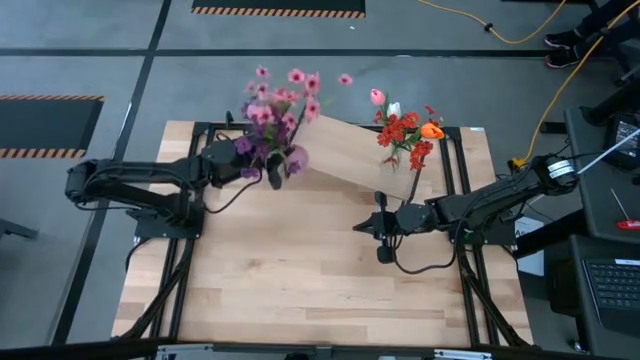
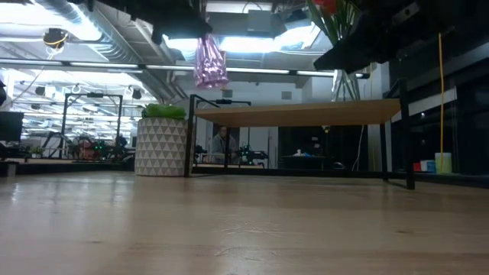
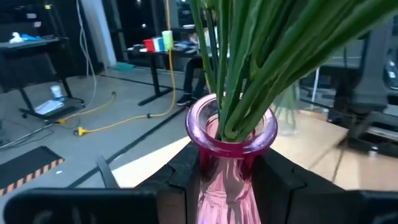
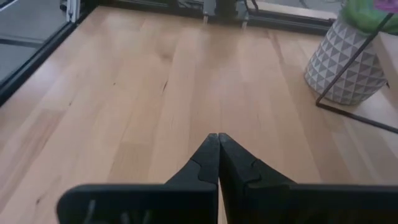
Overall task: Pick and place flowers into a vace then onto a shelf
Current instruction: Put the pink vase on the shelf
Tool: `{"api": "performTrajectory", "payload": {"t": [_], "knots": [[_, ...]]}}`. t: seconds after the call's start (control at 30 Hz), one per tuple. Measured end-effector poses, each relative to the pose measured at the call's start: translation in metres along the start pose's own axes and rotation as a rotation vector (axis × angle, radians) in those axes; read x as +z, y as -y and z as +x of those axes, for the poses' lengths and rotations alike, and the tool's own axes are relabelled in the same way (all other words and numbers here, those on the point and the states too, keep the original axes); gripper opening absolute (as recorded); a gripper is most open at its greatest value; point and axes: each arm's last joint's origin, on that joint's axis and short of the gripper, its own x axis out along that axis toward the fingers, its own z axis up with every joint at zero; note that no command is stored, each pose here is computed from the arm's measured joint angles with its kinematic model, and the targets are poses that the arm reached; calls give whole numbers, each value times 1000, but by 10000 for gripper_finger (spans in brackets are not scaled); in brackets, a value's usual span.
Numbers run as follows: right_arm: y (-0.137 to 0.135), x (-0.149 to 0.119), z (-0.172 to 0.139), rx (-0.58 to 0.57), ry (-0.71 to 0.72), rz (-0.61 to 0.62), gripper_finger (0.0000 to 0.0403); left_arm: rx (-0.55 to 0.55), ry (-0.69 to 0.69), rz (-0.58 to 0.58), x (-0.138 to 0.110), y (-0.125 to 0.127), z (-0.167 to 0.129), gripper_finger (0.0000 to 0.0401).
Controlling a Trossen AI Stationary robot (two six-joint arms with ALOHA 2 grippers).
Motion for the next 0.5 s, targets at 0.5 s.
{"api": "performTrajectory", "payload": {"t": [0.5], "knots": [[0, 0, 0, 0, -2, 2, 3, 102, -50, 16, 18, -18, 73, 101]]}}
